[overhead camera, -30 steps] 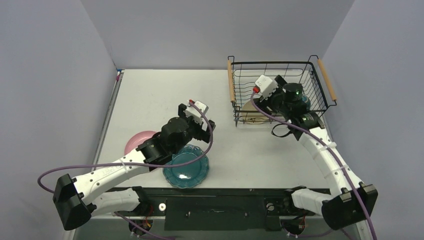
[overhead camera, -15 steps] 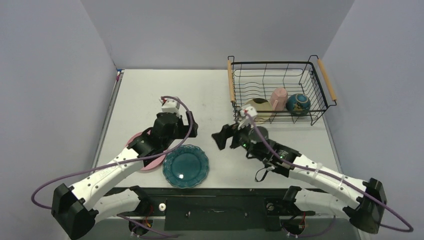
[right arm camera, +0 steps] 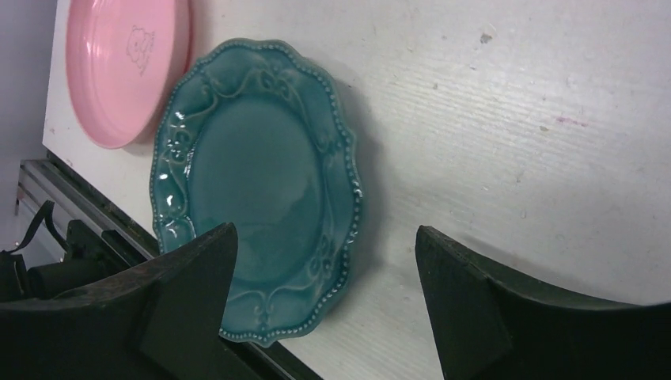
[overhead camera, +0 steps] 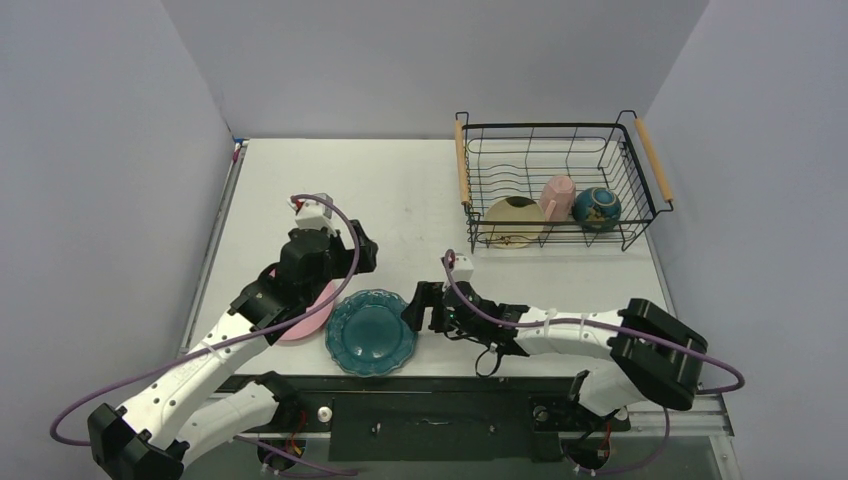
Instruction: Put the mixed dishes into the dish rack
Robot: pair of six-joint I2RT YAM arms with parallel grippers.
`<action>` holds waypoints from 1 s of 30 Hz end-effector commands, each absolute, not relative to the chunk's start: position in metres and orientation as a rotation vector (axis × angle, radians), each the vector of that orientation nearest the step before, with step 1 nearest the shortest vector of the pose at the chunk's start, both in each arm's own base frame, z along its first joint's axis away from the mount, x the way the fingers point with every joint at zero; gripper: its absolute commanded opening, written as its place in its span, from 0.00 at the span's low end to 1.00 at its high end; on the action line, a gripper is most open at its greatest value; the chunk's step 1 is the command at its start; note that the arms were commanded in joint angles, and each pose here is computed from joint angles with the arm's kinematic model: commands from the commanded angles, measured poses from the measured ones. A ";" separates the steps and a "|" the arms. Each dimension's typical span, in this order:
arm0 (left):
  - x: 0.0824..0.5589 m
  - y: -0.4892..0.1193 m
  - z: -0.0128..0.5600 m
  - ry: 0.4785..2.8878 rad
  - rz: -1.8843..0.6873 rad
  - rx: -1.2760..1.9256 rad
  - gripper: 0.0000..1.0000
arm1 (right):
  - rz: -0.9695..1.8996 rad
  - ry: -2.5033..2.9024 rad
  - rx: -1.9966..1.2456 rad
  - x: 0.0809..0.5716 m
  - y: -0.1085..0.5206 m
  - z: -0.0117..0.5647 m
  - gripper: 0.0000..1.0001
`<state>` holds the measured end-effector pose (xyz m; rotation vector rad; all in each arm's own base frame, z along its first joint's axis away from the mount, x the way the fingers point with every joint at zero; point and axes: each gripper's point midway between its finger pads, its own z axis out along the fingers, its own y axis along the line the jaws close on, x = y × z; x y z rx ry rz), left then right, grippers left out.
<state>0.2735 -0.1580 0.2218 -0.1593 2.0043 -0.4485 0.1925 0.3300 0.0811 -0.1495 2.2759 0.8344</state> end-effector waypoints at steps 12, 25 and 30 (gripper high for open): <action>0.285 -0.157 0.286 1.835 -0.377 0.084 0.88 | 1.358 2.286 0.059 0.190 0.376 0.045 0.65; 0.283 -0.166 0.250 1.837 -0.341 0.170 0.88 | 1.101 2.367 0.055 0.205 0.350 0.022 0.00; 0.284 -0.172 0.246 1.845 -0.357 0.186 0.88 | 1.080 2.320 0.081 0.211 0.332 0.038 0.00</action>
